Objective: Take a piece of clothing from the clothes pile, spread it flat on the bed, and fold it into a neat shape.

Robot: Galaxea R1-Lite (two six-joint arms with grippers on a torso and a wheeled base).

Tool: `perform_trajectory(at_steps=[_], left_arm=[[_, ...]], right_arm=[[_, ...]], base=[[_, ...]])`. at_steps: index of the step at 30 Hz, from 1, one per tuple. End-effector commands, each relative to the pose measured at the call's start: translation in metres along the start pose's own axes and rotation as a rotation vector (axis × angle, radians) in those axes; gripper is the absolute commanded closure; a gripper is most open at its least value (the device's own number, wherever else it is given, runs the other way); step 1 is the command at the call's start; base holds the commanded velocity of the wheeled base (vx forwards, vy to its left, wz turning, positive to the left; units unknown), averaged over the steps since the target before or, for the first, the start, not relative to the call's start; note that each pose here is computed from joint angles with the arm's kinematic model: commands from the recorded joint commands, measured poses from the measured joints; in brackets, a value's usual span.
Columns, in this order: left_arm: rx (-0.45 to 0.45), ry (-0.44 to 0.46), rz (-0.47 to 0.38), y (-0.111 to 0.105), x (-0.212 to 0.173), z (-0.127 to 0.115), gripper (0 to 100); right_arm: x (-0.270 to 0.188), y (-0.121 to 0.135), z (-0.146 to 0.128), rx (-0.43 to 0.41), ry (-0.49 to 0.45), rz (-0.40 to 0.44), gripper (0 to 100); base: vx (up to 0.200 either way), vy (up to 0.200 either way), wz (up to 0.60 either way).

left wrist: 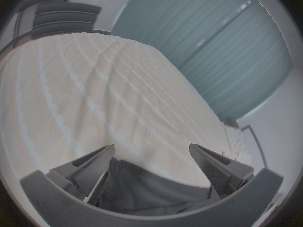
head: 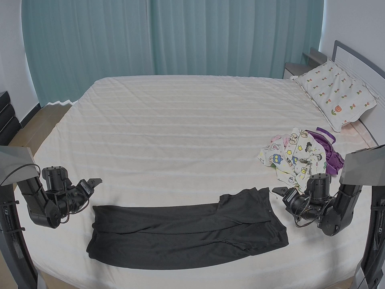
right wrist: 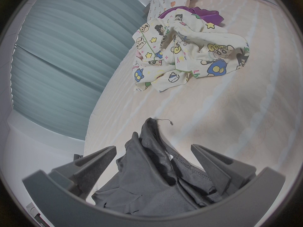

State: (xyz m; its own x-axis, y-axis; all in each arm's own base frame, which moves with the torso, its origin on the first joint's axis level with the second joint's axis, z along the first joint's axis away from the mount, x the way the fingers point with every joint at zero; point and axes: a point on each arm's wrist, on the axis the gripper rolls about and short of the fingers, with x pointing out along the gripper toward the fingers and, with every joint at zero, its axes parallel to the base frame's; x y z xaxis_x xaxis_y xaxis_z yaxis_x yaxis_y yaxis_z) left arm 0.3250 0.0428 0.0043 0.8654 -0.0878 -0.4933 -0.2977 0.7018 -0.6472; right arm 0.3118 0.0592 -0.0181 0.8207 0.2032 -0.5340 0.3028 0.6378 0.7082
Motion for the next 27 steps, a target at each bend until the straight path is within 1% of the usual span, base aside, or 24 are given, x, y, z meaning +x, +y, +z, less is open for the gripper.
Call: perform_trajectory(at_steps=[1, 2, 3, 4, 7, 10, 12, 13, 16, 18, 20, 22, 27], left_arm=[[0.151, 0.139, -0.003, 0.016, -0.026, -0.022, 0], [0.151, 0.139, -0.003, 0.016, -0.026, -0.022, 0], [0.220, 0.167, -0.011, 0.018, -0.037, -0.025, 0], [0.246, 0.180, -0.011, 0.019, -0.041, -0.027, 0], [0.302, 0.215, 0.000, 0.024, -0.045, -0.035, 0], [0.350, 0.261, 0.022, 0.034, -0.037, -0.046, 0], [0.354, 0.264, 0.023, 0.034, -0.037, -0.047, 0], [0.386, 0.273, 0.042, 0.038, -0.031, -0.051, 0], [0.414, 0.265, 0.088, 0.041, -0.021, -0.055, 0], [0.427, 0.266, 0.097, 0.040, -0.013, -0.058, 0], [0.427, 0.266, 0.097, 0.040, -0.013, -0.058, 0], [0.456, 0.266, 0.117, 0.036, -0.003, -0.066, 0], [0.479, 0.269, 0.131, 0.033, 0.002, -0.072, 0]], right_arm=[[0.001, -0.003, -0.003, -0.001, 0.012, -0.011, 0], [0.001, -0.003, -0.003, -0.001, 0.012, -0.011, 0], [0.000, -0.003, -0.004, -0.003, 0.015, -0.013, 0], [0.000, -0.003, -0.005, -0.004, 0.017, -0.013, 0], [-0.001, -0.004, -0.007, -0.006, 0.022, -0.017, 0], [-0.002, -0.003, -0.009, -0.008, 0.030, -0.017, 0], [-0.002, -0.003, -0.009, -0.010, 0.030, -0.017, 0], [-0.002, -0.003, -0.009, -0.008, 0.029, -0.015, 0], [-0.003, -0.003, -0.010, -0.011, 0.024, -0.005, 0], [-0.004, -0.003, -0.010, -0.013, 0.017, 0.004, 0], [-0.004, -0.003, -0.010, -0.013, 0.017, 0.004, 0], [-0.005, -0.003, -0.010, -0.013, 0.015, 0.007, 0], [-0.005, -0.002, -0.011, -0.016, 0.017, 0.011, 0]], base=[[0.000, 0.000, 0.00], [0.000, 0.000, 0.00], [0.000, 0.000, 0.00], [0.000, 0.000, 0.00], [0.000, 0.000, 0.00], [0.000, 0.000, 0.00], [0.000, 0.000, 0.00], [0.000, 0.000, 0.00], [0.000, 0.000, 0.00], [0.000, 0.000, 0.00], [0.000, 0.000, 0.00], [0.000, 0.000, 0.00], [0.000, 0.000, 0.00]])
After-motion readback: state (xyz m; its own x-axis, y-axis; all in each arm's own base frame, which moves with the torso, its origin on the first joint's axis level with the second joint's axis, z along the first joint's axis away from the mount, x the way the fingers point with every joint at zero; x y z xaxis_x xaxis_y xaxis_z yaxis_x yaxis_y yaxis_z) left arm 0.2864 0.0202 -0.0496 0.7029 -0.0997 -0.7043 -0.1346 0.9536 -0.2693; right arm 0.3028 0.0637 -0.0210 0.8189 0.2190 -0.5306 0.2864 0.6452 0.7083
